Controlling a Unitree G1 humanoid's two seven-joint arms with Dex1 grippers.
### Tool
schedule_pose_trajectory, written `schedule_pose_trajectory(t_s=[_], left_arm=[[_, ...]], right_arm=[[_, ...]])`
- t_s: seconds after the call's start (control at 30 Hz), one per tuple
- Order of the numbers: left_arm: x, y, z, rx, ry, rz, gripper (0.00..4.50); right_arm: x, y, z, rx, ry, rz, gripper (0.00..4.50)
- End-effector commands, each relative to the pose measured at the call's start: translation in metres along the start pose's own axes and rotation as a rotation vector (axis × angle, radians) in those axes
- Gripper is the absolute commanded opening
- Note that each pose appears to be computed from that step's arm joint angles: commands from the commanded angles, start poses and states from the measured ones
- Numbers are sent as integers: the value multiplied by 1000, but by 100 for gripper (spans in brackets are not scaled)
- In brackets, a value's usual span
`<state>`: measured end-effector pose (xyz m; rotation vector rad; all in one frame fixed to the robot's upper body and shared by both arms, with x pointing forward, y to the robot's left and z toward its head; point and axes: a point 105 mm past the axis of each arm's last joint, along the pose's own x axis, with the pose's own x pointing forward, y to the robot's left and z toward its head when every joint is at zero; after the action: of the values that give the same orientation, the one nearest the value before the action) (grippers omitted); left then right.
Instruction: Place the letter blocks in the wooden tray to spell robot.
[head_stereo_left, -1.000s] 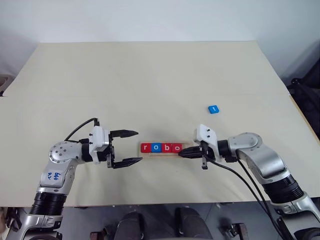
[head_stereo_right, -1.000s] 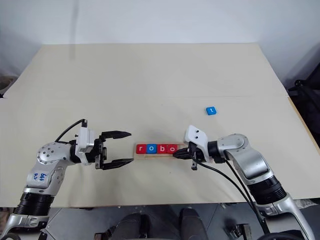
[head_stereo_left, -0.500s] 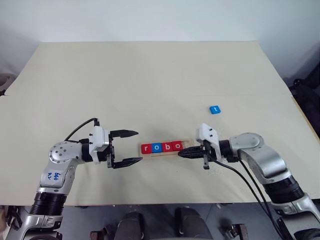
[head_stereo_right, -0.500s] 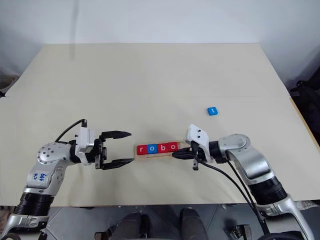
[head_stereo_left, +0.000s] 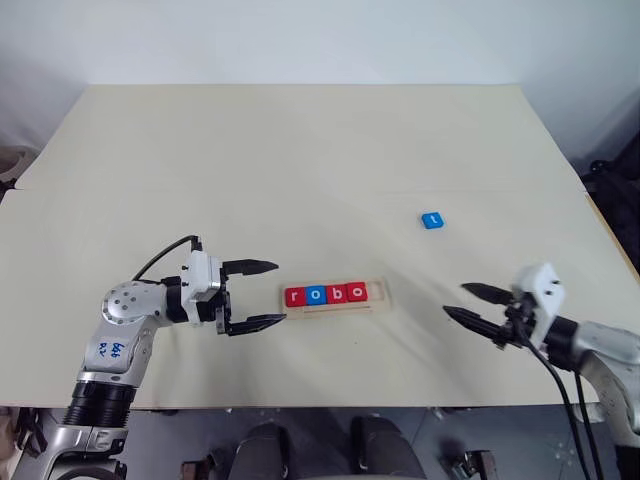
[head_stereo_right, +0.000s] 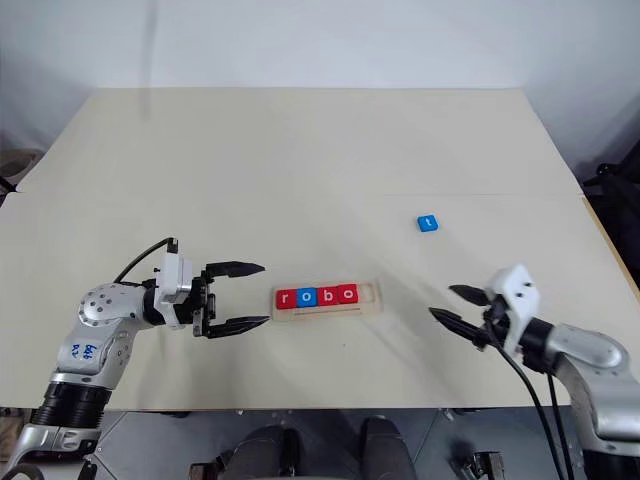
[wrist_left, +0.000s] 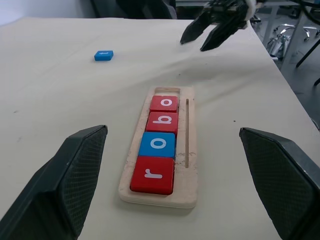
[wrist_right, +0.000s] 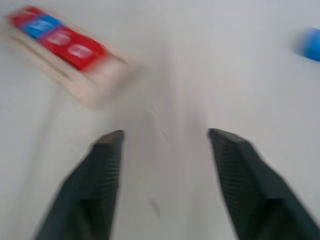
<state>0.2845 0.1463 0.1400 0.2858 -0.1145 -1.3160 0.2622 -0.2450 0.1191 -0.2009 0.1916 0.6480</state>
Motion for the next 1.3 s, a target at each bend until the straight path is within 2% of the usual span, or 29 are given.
schedule_pose_trajectory(t_s=[0.03, 0.2, 0.43, 0.8, 0.97, 1.17, 1.23, 1.3], left_arm=[[0, 4, 5, 25, -10, -4, 450], [2, 8, 7, 32, -12, -17, 450], [3, 10, 9, 43, -13, -17, 450], [9, 7, 9, 47, -25, -22, 450], [8, 5, 9, 50, -30, -12, 450], [5, 2, 9, 47, -28, 10, 450], [5, 2, 9, 47, -28, 14, 450], [4, 2, 9, 47, -27, 21, 450]], right_arm=[[-18, -10, 4, -50, -57, -116, 436], [-18, -7, -3, -46, -64, -146, 446], [1, -14, 10, -17, -67, -143, 446], [92, -68, 63, 122, 23, -286, 446], [124, -92, 66, 103, 81, -388, 446], [149, -93, 54, 111, 131, -413, 446], [151, -93, 51, 114, 142, -417, 407], [154, -89, 51, 114, 139, -403, 349]])
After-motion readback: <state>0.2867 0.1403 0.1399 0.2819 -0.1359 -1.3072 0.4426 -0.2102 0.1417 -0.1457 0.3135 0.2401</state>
